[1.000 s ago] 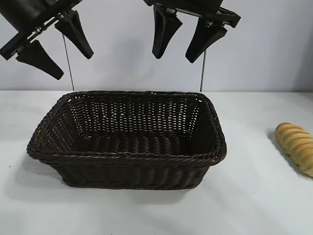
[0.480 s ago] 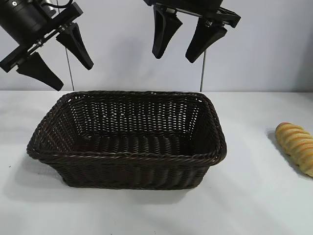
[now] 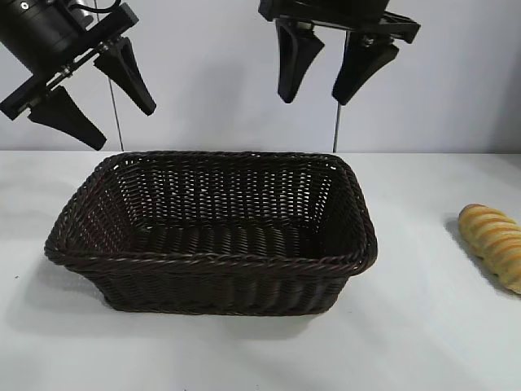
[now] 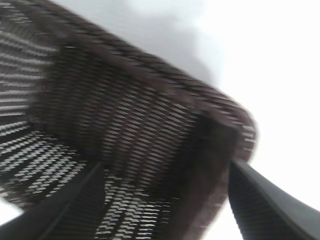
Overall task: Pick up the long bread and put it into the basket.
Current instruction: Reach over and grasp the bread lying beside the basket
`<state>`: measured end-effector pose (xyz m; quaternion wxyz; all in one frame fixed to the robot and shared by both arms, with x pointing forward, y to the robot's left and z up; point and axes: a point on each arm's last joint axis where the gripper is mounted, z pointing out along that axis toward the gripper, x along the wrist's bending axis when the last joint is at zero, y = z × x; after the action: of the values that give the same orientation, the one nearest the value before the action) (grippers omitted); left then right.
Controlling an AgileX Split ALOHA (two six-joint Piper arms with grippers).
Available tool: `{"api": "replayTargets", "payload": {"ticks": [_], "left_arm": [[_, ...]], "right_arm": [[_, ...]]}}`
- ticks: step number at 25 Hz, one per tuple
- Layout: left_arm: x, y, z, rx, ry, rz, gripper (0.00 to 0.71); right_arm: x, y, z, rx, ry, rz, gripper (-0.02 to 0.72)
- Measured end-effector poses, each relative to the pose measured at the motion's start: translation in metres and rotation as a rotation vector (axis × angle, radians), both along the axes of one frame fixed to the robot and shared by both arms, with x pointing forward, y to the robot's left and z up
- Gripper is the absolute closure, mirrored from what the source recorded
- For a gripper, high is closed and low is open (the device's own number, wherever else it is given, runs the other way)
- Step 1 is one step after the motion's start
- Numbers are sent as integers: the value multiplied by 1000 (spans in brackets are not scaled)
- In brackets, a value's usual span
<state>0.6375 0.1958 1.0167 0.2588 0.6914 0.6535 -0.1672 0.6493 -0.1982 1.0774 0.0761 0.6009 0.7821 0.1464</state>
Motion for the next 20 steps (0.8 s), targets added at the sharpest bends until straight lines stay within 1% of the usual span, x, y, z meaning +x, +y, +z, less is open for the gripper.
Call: {"api": "replayTargets", "payload": {"ticks": [6,13,17,20], "left_arm": [[0,0,0,0,0,0,195],[0,0,0,0,0,0,195],[0,0,0,0,0,0,195],[0,0,0,0,0,0,195]], "right_arm": [[8,-40,0,-43,-8,-90,196],[11,-70,0,-110,-16,-145,196],[12,-84,0,-118,-16,-177,196],[11,-92,-7,-123,8,-194,196]]}}
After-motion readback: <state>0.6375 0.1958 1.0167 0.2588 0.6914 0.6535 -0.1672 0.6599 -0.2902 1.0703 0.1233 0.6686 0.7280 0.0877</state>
